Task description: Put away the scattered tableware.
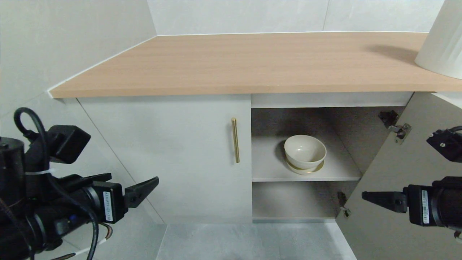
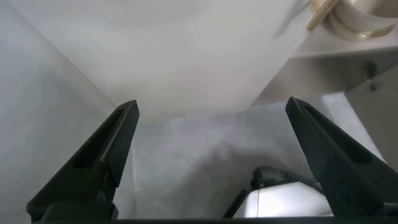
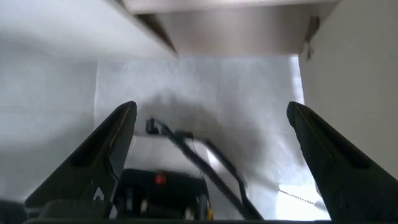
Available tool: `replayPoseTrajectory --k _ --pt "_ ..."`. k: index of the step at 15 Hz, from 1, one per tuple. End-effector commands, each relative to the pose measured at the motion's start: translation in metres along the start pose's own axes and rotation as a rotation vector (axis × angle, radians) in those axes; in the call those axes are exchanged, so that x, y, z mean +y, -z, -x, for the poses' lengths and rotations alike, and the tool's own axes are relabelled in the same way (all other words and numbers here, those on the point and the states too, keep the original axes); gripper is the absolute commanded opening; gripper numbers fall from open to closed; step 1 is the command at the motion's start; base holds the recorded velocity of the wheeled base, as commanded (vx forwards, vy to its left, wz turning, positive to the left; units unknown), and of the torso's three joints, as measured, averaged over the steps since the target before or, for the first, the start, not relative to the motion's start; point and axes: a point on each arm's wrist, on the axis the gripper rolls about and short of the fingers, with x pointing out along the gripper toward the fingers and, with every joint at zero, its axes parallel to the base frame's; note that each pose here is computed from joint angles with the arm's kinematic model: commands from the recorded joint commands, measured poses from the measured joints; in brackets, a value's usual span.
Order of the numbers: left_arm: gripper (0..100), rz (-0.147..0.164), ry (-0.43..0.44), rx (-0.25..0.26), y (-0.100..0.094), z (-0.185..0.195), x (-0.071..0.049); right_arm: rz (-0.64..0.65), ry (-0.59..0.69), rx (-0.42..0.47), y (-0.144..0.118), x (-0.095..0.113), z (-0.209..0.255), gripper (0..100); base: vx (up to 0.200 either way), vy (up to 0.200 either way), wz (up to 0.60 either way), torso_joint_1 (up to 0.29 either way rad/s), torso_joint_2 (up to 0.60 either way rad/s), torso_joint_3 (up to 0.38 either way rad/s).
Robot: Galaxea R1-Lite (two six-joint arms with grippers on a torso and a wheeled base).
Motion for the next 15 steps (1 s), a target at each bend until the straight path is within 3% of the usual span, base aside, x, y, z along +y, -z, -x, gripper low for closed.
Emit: replayPoseTrajectory --k 1,6,15 --pt "100 0.014 0.004 -0.033 -0.001 0.01 0.004 0.015 -0.023 0.002 0.008 -0.001 0.006 100 0.0 0.0 0.0 0.0 0.0 0.0" --pt "100 0.013 -0.001 -0.007 0.001 0.002 0.001 0.032 -0.011 0.034 0.013 0.002 -0.002 100 0.0 0.0 0.0 0.0 0.0 0.0" --pt "100 0.015 -0.002 -0.002 0.001 0.001 0.001 0.045 -0.022 0.053 0.015 0.004 -0.005 100 -0.2 0.0 0.0 0.003 0.0 0.003"
